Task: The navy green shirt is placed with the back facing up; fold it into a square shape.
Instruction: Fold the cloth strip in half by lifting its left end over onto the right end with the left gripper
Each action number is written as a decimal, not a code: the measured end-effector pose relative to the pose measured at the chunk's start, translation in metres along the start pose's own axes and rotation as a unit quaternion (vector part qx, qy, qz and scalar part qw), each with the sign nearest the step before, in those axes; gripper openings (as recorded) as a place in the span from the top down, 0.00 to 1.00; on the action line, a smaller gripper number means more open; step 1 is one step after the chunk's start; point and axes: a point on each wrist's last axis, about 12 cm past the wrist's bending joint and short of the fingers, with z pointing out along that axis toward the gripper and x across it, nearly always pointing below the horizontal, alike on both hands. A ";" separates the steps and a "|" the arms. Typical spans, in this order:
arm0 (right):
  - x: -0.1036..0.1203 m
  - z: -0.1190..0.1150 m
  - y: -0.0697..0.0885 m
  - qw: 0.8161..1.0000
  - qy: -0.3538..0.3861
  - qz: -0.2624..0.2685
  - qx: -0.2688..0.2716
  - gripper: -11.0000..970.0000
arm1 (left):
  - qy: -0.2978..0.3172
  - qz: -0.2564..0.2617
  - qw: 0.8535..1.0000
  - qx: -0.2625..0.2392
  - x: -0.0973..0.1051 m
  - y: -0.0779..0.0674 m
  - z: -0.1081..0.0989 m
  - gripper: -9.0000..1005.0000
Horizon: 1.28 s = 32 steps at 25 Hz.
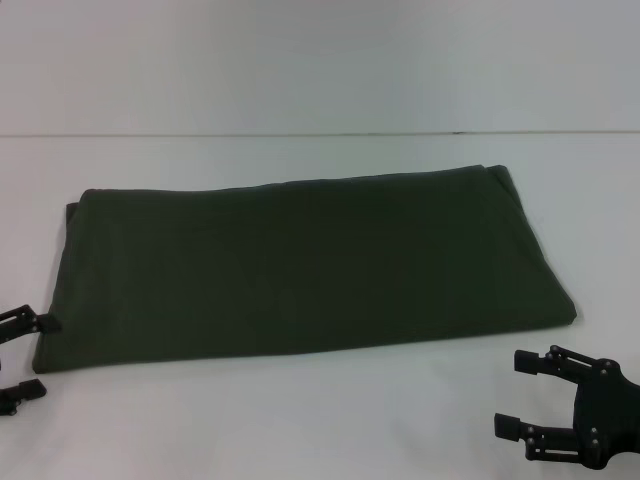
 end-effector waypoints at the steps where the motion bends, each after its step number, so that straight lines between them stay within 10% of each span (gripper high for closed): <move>1: 0.000 0.000 0.000 1.000 0.000 0.000 0.000 0.03 | -0.002 0.000 1.000 -0.001 -0.001 0.000 0.001 0.09; 32: -0.004 0.000 -0.003 1.000 -0.011 0.002 0.005 0.03 | -0.002 0.060 0.998 -0.017 -0.010 -0.023 0.022 0.21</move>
